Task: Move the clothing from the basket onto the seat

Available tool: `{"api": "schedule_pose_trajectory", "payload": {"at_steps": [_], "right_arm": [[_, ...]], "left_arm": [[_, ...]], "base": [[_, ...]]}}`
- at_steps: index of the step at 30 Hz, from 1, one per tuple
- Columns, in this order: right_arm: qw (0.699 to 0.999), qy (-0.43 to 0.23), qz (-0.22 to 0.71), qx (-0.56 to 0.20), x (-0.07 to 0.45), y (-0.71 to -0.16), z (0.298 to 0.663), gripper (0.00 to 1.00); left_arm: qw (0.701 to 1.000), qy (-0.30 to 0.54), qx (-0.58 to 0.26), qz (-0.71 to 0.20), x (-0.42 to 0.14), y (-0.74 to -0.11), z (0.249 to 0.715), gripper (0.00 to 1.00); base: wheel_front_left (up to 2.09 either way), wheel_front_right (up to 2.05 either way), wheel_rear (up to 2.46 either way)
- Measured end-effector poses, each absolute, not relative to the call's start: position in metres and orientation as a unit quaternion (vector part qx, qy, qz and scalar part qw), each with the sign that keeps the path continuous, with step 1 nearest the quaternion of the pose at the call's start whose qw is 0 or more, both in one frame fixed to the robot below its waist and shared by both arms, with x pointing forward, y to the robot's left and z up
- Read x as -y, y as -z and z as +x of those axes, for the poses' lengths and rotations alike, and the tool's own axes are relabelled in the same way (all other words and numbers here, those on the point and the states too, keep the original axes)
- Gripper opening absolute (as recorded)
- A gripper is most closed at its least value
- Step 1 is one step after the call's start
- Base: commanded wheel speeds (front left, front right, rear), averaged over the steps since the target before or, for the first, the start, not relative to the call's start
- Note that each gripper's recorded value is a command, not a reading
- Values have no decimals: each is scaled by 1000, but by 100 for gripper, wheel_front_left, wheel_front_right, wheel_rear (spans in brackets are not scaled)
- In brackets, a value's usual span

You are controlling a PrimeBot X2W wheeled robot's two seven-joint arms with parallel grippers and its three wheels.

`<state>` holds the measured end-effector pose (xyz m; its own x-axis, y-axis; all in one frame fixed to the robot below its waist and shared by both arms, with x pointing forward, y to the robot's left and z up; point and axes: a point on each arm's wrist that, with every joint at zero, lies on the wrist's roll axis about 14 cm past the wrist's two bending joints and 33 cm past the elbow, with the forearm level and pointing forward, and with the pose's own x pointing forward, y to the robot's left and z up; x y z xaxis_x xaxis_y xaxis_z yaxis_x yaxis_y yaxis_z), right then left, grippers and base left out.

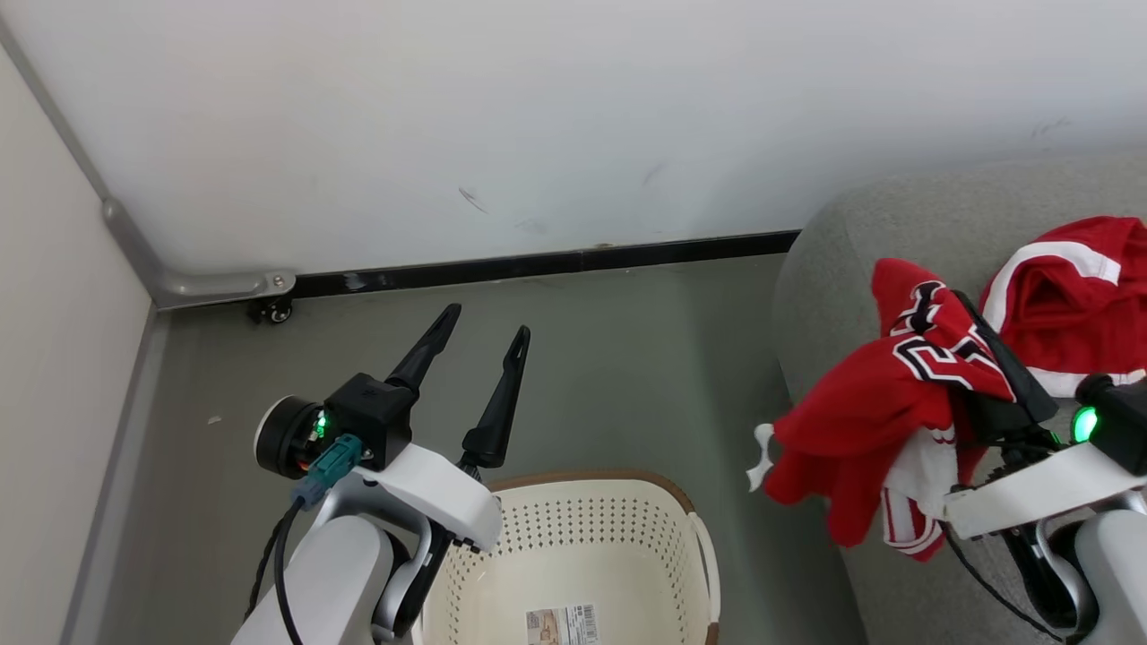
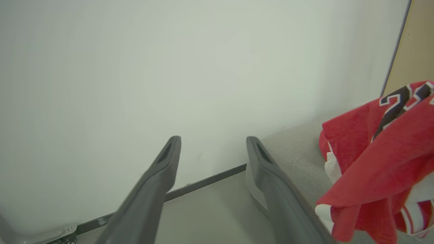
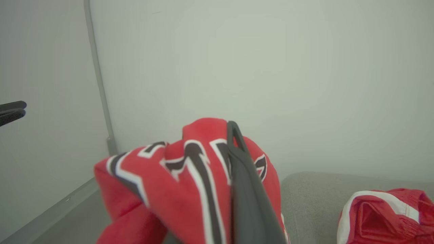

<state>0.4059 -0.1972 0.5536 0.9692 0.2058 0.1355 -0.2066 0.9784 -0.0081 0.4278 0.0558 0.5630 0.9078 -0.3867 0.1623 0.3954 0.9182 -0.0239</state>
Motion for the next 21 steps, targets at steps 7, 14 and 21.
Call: {"api": "schedule_pose_trajectory", "payload": {"at_steps": [7,14,21], "right_arm": [[997,-39,7,64,241,-551,383,0],[996,27,19,79,282,-561,360,0],[993,84,7,81,324,-575,341,0]], "left_arm": [[970,229,76,-35,-32,-562,430,100],[963,257,75,-42,-7,-561,432,100],[957,275,76,-50,9,-562,438,100]], "base": [[0,0,0],[0,0,0],[0,0,0]]}}
